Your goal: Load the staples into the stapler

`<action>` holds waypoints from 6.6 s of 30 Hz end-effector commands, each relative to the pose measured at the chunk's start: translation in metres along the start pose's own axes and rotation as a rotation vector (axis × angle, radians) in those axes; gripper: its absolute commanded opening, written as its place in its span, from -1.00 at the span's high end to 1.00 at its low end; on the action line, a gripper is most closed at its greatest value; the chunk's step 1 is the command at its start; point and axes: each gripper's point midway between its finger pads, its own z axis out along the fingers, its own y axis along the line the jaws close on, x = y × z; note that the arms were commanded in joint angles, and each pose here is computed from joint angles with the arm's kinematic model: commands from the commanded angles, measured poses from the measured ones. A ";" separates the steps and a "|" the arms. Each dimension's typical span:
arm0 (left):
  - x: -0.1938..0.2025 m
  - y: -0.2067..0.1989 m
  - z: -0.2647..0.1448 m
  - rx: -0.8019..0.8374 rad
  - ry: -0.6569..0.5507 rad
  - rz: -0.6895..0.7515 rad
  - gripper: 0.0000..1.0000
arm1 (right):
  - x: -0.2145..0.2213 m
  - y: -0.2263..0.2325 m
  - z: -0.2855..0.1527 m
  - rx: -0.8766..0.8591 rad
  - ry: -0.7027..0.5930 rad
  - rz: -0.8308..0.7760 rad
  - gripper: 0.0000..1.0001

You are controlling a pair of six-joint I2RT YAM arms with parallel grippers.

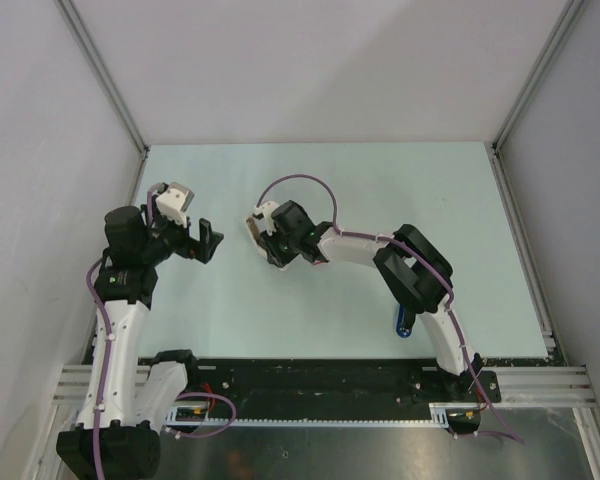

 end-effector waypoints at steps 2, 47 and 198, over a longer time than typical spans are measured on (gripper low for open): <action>-0.002 -0.001 -0.002 0.012 -0.019 0.014 -0.99 | -0.011 0.011 0.003 -0.033 -0.018 -0.027 0.31; -0.037 -0.088 0.036 0.340 -0.059 0.483 -0.99 | -0.018 -0.158 -0.319 0.149 -0.273 0.066 -0.59; -0.032 -0.257 0.163 0.670 0.218 0.908 1.00 | 0.078 -0.124 -0.388 0.045 -0.456 -0.140 -0.49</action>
